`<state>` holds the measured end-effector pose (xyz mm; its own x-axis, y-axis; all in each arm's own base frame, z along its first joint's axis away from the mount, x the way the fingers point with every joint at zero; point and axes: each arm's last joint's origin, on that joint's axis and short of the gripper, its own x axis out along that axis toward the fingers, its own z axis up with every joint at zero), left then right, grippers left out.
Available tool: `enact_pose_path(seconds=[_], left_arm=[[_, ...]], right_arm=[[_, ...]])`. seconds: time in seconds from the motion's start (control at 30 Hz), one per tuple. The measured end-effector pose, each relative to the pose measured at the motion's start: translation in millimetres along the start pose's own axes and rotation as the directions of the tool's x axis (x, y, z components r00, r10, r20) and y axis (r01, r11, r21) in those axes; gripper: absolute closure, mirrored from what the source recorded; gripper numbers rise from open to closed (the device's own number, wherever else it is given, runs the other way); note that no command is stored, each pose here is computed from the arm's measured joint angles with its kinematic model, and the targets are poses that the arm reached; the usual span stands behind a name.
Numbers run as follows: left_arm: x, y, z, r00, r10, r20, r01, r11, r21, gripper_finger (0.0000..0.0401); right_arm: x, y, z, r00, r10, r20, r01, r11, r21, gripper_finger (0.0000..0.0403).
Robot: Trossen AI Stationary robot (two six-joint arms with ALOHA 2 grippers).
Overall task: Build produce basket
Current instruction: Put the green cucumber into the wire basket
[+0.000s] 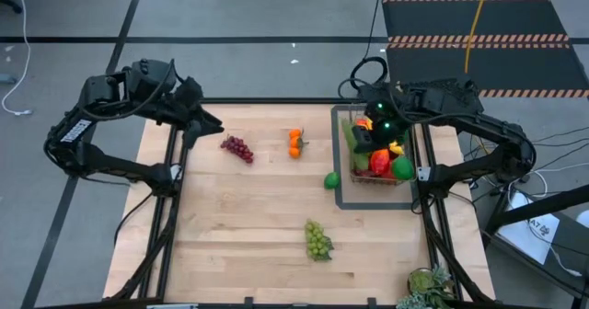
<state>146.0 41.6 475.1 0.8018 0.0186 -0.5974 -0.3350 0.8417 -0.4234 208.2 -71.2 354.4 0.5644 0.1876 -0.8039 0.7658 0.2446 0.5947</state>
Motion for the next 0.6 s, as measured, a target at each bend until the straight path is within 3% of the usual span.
enact_pose_path(seconds=[0.17, 0.4, 0.6], left_arm=[[1.2, 0.6, 0.7, 0.999, 0.036, 0.011, -0.036, 0.999, 0.02, 0.0263], [9.8, 2.0, 4.4, 0.998, 0.06, -0.003, -0.059, 0.994, 0.092, 0.0265], [10.4, 2.2, 4.2, 0.998, 0.062, -0.01, -0.061, 0.992, 0.108, 0.0261]], right_arm=[[-4.8, -16.4, 1.5, 0.992, -0.12, -0.025, 0.121, 0.992, 0.038, 0.0266], [-7.6, -23.5, 8.7, 0.949, -0.275, 0.157, 0.261, 0.96, 0.104, 0.0266], [-9.2, -26.0, 11.9, 0.891, -0.364, 0.271, 0.277, 0.909, 0.31, 0.0266]])
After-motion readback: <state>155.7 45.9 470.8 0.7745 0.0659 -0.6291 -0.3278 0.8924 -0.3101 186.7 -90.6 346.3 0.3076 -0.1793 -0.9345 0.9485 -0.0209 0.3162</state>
